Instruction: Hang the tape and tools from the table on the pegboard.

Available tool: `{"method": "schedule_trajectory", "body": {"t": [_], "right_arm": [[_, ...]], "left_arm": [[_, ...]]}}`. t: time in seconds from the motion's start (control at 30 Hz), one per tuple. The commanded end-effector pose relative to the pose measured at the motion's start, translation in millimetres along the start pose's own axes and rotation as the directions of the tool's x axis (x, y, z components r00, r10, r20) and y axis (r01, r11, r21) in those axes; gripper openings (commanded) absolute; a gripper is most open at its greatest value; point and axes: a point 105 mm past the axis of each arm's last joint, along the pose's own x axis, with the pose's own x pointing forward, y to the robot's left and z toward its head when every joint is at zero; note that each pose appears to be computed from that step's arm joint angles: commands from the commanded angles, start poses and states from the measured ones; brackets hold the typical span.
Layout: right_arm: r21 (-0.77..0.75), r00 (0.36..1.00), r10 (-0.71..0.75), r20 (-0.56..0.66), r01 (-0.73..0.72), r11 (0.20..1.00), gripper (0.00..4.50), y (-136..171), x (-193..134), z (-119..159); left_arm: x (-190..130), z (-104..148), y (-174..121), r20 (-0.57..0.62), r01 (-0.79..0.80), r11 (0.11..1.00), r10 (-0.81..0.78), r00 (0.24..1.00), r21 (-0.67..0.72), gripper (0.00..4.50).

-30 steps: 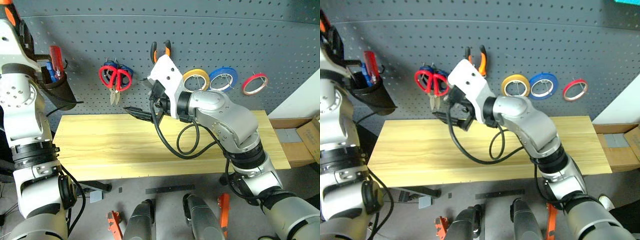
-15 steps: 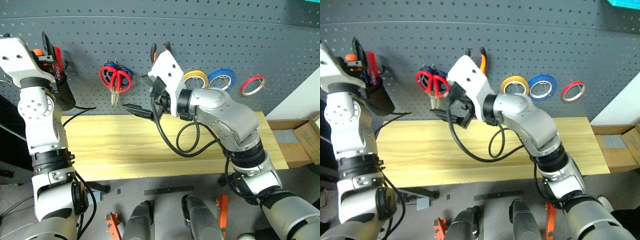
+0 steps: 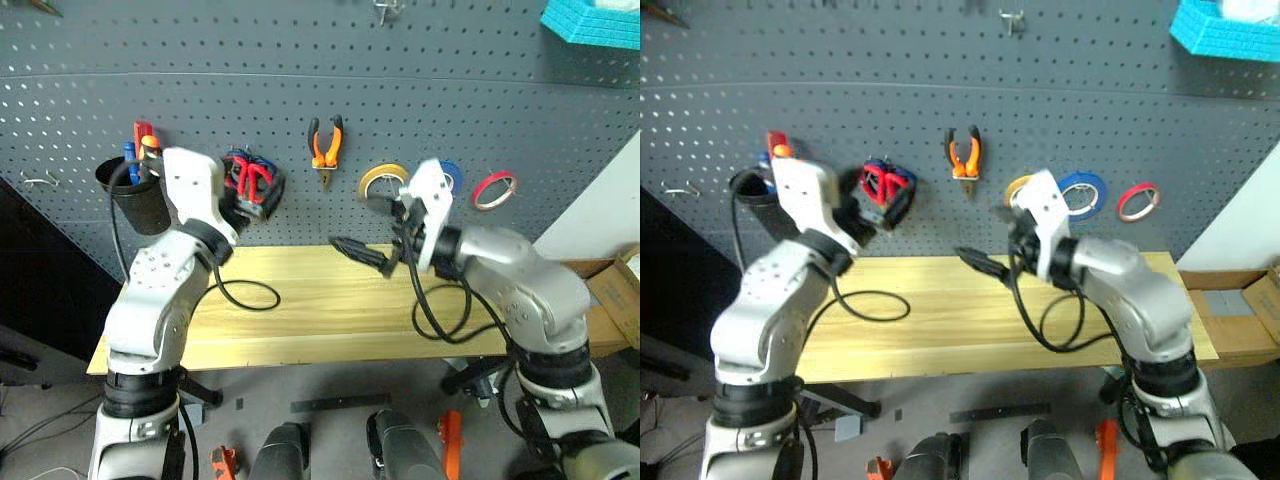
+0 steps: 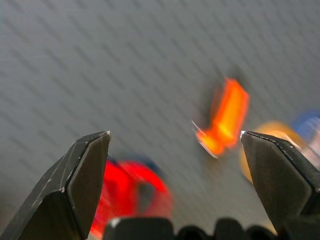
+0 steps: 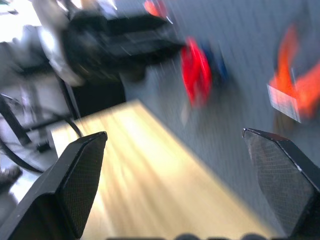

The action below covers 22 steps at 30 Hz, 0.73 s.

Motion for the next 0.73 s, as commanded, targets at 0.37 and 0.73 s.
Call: {"method": "schedule_trajectory", "body": {"t": [0.37,0.73], "right_arm": [[-0.01,0.858,-0.513,-0.029,0.513,0.858,4.5,-65.4,-33.2,-104.6],[0.032,0.691,-0.679,-0.249,0.706,0.707,4.5,-95.2,-85.4,-203.0]], "left_arm": [[-65.0,-154.3,40.7,-0.336,-0.229,0.963,0.265,0.904,0.143,4.47],[-94.8,-191.5,84.5,-0.343,-0.467,0.875,0.481,0.807,0.129,4.47]]}}
